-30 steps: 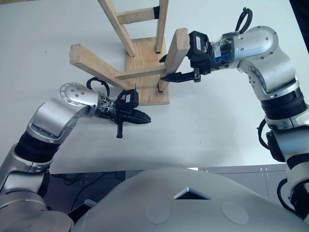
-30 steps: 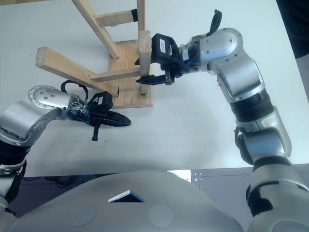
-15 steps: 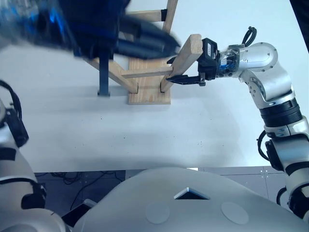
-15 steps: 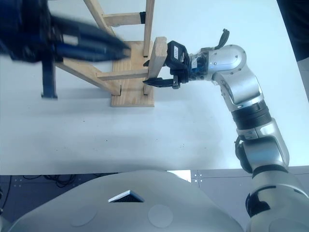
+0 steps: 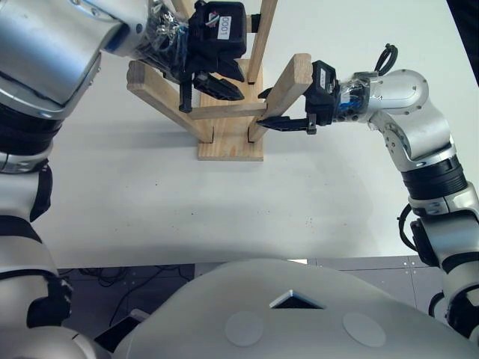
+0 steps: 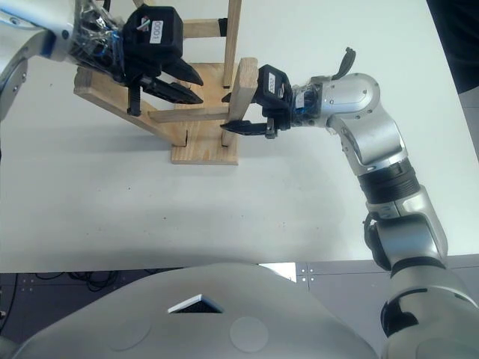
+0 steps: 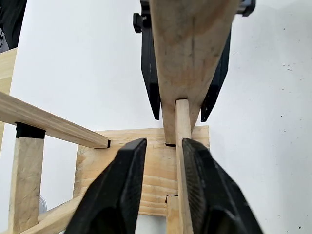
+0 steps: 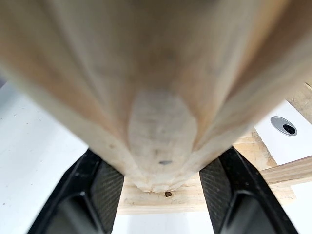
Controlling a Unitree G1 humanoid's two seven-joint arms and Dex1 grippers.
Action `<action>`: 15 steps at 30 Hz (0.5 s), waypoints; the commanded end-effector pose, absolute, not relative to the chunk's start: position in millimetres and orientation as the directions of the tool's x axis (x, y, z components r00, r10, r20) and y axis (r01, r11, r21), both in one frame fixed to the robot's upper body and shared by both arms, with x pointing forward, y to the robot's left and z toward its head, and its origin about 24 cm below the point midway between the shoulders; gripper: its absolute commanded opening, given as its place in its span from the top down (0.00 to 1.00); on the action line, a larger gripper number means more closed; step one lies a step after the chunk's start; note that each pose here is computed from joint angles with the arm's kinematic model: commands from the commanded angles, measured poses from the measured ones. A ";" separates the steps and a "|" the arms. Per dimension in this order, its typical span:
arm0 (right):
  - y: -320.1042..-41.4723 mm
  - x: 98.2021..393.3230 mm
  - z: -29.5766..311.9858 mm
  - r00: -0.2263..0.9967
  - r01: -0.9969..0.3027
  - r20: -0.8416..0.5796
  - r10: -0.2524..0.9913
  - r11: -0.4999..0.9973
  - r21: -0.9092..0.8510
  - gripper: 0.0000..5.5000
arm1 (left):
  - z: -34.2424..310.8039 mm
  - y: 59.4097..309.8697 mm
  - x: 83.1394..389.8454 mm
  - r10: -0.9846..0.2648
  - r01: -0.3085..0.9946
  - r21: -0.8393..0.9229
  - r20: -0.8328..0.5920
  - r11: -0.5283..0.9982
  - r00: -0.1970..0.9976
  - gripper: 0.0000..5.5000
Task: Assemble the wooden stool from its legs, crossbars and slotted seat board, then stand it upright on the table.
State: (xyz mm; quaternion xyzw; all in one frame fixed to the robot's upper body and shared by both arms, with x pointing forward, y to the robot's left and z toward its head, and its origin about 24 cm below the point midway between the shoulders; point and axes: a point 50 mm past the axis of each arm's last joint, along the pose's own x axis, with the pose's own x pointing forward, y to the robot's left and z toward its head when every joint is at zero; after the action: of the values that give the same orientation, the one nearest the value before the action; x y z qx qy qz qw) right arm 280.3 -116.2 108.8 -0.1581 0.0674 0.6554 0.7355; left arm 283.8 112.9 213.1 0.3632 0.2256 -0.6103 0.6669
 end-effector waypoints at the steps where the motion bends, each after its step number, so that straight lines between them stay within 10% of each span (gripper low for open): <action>1: -142.3 265.3 48.3 0.152 -0.982 -0.580 0.800 0.191 0.005 0.63 | 202.5 111.8 280.1 -0.624 0.985 0.173 -0.772 -0.021 0.123 0.70; 15: -140.5 263.6 47.0 0.149 -0.982 -0.582 0.800 0.189 0.009 0.63 | 170.8 102.1 282.4 -0.550 0.987 0.149 -0.830 -0.063 0.090 0.86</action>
State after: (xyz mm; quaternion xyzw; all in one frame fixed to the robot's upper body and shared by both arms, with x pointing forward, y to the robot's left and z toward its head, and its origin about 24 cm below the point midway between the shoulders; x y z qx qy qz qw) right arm 279.5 -115.3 108.6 -0.1589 0.0661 0.6541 0.7365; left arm 280.4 99.6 180.7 0.3888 0.2652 -0.6190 0.6287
